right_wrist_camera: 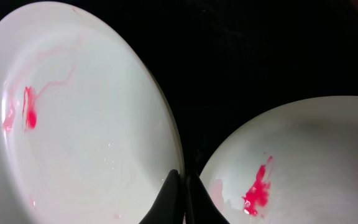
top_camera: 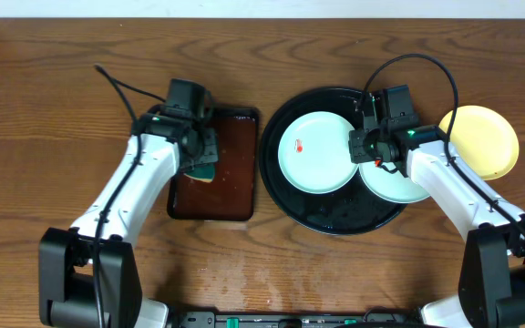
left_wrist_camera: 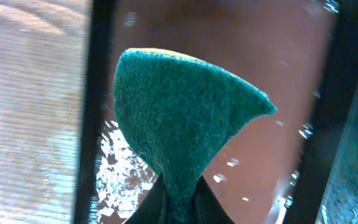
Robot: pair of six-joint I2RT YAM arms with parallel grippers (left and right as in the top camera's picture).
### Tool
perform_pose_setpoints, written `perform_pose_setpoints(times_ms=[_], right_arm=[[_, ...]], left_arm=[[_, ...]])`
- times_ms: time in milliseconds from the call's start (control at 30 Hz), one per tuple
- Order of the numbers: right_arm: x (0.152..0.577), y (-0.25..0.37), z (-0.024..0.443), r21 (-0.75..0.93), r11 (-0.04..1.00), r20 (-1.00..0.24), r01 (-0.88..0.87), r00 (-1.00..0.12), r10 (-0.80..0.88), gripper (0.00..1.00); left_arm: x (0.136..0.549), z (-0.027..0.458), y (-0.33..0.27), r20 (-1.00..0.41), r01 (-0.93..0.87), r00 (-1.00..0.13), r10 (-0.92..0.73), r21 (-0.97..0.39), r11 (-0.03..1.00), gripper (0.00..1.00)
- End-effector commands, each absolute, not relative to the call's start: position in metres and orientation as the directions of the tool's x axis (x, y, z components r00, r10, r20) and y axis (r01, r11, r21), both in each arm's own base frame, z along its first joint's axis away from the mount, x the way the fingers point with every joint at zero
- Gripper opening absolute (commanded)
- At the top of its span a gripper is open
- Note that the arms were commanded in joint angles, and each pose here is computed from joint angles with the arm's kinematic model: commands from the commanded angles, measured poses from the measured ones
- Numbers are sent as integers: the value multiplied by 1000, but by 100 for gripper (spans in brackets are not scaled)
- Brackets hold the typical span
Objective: Clean dirty plates on tray and stack at the side
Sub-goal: 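Lift the sponge with the left gripper while right gripper holds plate rim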
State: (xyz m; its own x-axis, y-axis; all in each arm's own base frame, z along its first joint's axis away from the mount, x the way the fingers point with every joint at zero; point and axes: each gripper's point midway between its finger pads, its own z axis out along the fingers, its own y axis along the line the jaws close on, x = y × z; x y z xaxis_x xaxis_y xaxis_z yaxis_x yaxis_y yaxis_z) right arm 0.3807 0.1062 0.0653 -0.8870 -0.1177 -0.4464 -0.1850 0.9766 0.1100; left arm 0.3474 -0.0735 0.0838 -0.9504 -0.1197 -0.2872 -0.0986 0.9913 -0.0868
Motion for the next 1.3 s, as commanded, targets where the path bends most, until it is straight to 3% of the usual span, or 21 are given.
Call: perform_pose_setpoints(times_ms=[0, 300, 533, 1267], right_arm=[[383, 114, 70, 127, 959, -459, -251, -873, -168, 1], [377, 117, 69, 153, 956, -439, -252, -884, -163, 1], [367, 115, 64, 198, 970, -377, -141, -924, -57, 1], [364, 122, 16, 194, 964, -330, -184, -937, -112, 1]], left_arm=[[359, 102, -82, -352, -54, -933, -81, -87, 995, 7], [365, 105, -84, -374, -62, -923, -95, -100, 993, 7], [363, 105, -90, -359, -76, -925, -123, -144, 987, 7], [368, 109, -104, -385, -37, -917, -102, -172, 984, 7]])
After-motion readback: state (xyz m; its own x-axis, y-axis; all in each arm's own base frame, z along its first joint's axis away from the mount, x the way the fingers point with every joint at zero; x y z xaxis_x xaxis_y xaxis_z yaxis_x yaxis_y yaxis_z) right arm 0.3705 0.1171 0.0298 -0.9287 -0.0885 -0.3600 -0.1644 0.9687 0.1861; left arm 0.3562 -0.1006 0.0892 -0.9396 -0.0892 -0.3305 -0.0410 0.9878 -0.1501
